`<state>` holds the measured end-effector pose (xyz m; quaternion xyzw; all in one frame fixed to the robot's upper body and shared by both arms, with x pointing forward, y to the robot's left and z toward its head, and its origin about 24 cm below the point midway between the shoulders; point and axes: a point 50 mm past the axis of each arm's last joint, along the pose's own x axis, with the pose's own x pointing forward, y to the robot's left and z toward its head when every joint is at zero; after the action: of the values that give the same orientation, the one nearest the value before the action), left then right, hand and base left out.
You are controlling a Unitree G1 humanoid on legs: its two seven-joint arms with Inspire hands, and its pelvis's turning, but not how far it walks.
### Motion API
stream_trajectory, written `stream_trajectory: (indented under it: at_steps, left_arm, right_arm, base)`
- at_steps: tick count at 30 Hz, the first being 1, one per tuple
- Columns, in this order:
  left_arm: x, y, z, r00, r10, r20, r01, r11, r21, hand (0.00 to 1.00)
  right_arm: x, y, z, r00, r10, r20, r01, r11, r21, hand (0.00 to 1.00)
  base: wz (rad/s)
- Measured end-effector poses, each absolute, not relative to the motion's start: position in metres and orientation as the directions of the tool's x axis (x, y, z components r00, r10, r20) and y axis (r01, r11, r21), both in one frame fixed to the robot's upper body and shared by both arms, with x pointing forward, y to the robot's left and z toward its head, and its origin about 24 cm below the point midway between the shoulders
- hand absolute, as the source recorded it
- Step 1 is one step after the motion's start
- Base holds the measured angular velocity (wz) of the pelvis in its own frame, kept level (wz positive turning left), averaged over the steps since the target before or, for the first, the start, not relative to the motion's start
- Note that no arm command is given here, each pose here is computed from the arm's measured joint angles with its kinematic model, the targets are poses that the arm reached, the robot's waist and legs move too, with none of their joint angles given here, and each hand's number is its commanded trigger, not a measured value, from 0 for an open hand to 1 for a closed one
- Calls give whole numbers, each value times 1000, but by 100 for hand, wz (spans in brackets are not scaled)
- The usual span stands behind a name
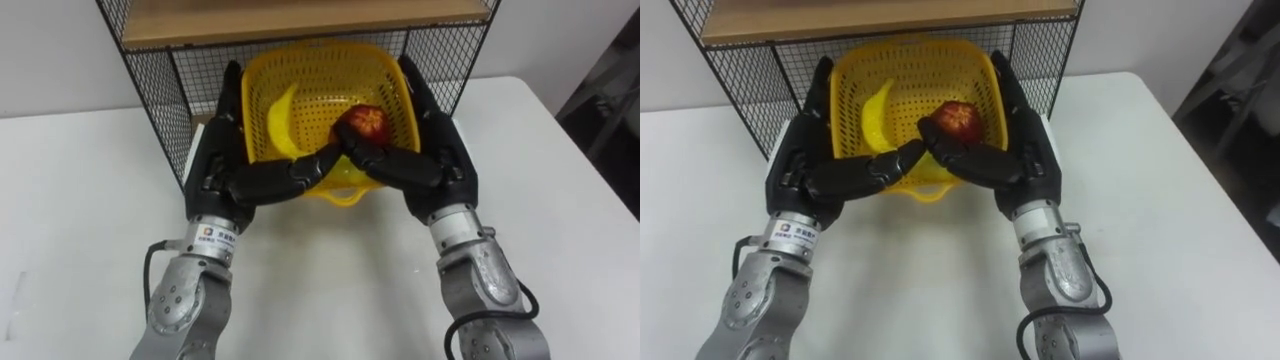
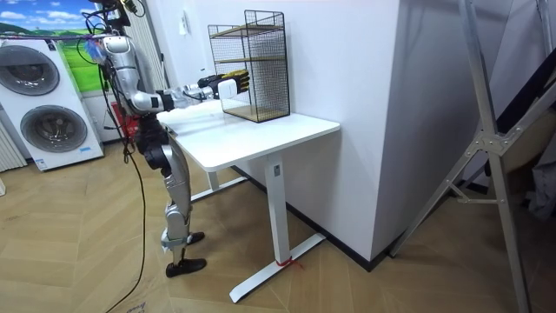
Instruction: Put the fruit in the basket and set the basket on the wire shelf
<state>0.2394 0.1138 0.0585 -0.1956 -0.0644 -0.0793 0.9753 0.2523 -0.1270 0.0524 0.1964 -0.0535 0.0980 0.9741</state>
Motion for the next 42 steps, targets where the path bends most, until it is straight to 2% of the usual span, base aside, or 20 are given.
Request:
stream_trajectory:
  at_steps: [10, 18, 33, 42]
  left_arm:
    - [243, 114, 52, 989, -128, 78, 148, 921, -359, 0]
    - [270, 113, 52, 996, -87, 13, 87, 954, -285, 0]
    - [301, 110, 32, 978, 10, -207, -70, 955, -287, 0]
    - [300, 112, 20, 955, 42, -294, -139, 937, -320, 0]
  right_arm:
    - [274, -123, 50, 984, 161, 80, -179, 919, 352, 0]
    - [300, -120, 45, 990, 139, -20, -124, 933, 337, 0]
    - [313, -110, 48, 983, 152, -106, -118, 956, 270, 0]
    - [321, -109, 31, 964, 144, -222, -87, 965, 249, 0]
  base:
    - [1]
    - [2]
    - [1]
    - [2]
